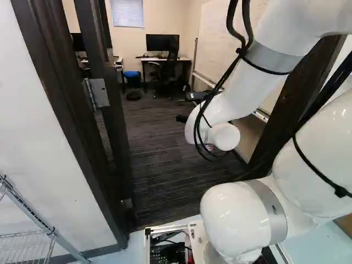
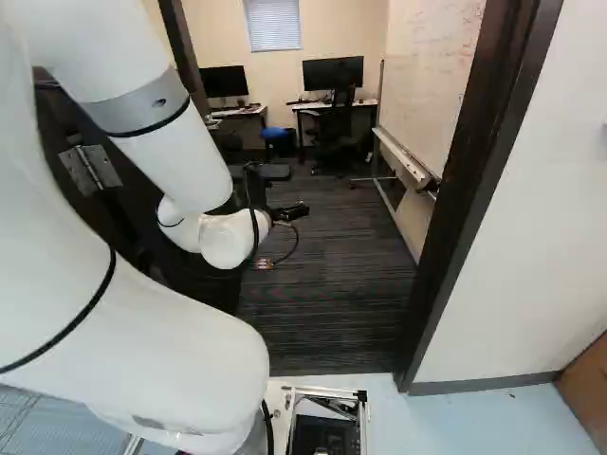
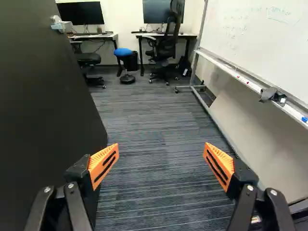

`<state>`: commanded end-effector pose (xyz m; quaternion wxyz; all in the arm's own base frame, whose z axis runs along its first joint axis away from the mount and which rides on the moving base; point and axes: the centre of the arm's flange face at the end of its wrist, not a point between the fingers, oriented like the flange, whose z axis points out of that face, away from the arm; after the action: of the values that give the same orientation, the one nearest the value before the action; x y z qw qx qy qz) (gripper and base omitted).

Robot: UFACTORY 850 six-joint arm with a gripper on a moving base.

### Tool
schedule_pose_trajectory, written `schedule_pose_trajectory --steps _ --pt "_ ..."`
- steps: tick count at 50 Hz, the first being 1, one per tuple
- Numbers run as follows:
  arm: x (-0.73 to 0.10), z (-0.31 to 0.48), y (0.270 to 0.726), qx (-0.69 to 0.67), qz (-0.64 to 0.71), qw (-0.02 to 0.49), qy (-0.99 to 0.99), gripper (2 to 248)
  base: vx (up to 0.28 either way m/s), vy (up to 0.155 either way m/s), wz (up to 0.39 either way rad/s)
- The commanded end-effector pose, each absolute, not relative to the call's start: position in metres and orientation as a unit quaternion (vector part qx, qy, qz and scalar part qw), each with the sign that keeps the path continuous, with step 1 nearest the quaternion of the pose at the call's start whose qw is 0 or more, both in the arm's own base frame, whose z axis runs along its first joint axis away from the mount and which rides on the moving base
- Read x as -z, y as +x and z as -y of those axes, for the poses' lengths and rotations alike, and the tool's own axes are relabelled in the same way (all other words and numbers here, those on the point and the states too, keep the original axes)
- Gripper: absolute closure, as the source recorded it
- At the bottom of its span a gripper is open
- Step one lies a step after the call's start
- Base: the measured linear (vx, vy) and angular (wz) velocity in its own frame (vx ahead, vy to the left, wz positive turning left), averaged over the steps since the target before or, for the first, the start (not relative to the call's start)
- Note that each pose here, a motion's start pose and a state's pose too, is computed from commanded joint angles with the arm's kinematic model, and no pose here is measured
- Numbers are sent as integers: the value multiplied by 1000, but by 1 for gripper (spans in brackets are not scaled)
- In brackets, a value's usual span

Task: Open the door and move inside

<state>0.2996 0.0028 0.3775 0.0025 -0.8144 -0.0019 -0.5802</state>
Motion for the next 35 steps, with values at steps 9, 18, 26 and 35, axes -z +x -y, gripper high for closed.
schedule_pose_trajectory --steps 9,18,26,35 --pt "-373 -2 287 580 1 1 -814 3 0 0 0" --pt "-369 -1 278 581 1 1 -814 3 0 0 0" --pt "-367 0 273 581 0 0 -814 3 0 0 0" --pt "-366 0 270 581 0 0 -814 3 0 0 0"
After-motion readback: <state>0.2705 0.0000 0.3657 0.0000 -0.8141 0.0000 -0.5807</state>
